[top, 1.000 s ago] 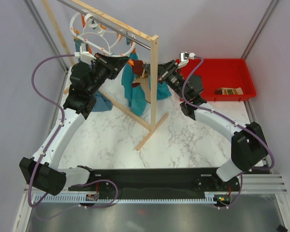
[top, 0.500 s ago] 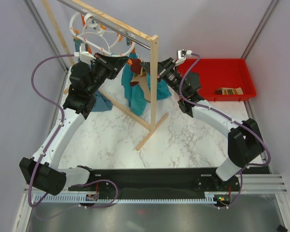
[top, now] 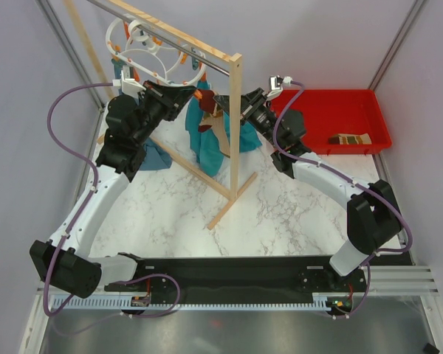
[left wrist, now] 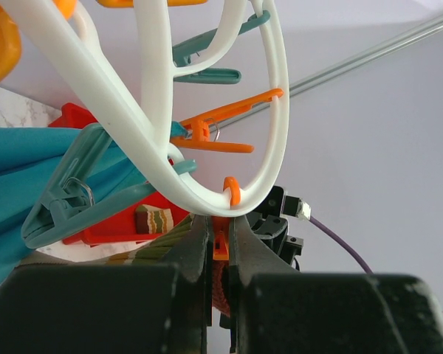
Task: Clip the socks to the hanger
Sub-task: Clamp the sock onto the hanger.
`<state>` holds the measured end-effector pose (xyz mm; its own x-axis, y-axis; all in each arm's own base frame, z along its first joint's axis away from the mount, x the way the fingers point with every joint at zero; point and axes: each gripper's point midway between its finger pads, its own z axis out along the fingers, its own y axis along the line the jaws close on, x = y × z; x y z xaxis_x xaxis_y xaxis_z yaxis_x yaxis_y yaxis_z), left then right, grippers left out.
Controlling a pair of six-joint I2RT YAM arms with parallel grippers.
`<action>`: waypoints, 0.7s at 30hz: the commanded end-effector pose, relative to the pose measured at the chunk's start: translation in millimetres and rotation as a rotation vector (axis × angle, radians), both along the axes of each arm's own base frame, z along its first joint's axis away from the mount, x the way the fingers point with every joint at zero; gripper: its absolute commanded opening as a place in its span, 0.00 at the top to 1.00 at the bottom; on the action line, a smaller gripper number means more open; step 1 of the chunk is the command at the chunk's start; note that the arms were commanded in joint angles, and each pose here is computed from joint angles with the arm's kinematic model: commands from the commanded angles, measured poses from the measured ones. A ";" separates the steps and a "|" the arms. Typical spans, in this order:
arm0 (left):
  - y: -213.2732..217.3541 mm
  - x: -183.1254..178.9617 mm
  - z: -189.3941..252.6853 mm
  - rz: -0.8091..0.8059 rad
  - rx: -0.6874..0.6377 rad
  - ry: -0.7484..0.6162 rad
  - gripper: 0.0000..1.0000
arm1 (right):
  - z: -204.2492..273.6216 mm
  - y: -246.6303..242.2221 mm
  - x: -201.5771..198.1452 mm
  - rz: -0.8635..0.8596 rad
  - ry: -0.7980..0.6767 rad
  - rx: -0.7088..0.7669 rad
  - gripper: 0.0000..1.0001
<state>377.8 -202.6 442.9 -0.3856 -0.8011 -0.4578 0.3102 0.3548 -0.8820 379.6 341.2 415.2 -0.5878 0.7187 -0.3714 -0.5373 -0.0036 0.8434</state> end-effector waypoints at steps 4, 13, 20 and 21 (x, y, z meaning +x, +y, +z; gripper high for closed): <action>-0.9 -2.5 0.6 -0.019 -0.021 0.026 0.98 | 29.7 0.7 -8.4 0.017 -0.083 0.035 1.00; -19.2 -19.2 19.2 -0.160 0.015 -0.055 0.00 | 27.0 5.5 -5.1 0.027 -0.077 0.026 1.00; -16.6 -19.3 13.6 -0.145 0.021 -0.035 0.01 | 29.2 5.7 -4.1 0.023 -0.086 0.027 1.00; -15.9 -19.8 12.9 -0.142 0.034 -0.040 0.00 | 28.3 6.2 -4.0 0.023 -0.082 0.027 1.00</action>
<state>366.3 -217.9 439.3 -0.4864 -0.7427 -0.4602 0.3381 0.3257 -0.8830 383.2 346.7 417.0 -0.5939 0.7102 -0.3780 -0.5417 -0.0056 0.8406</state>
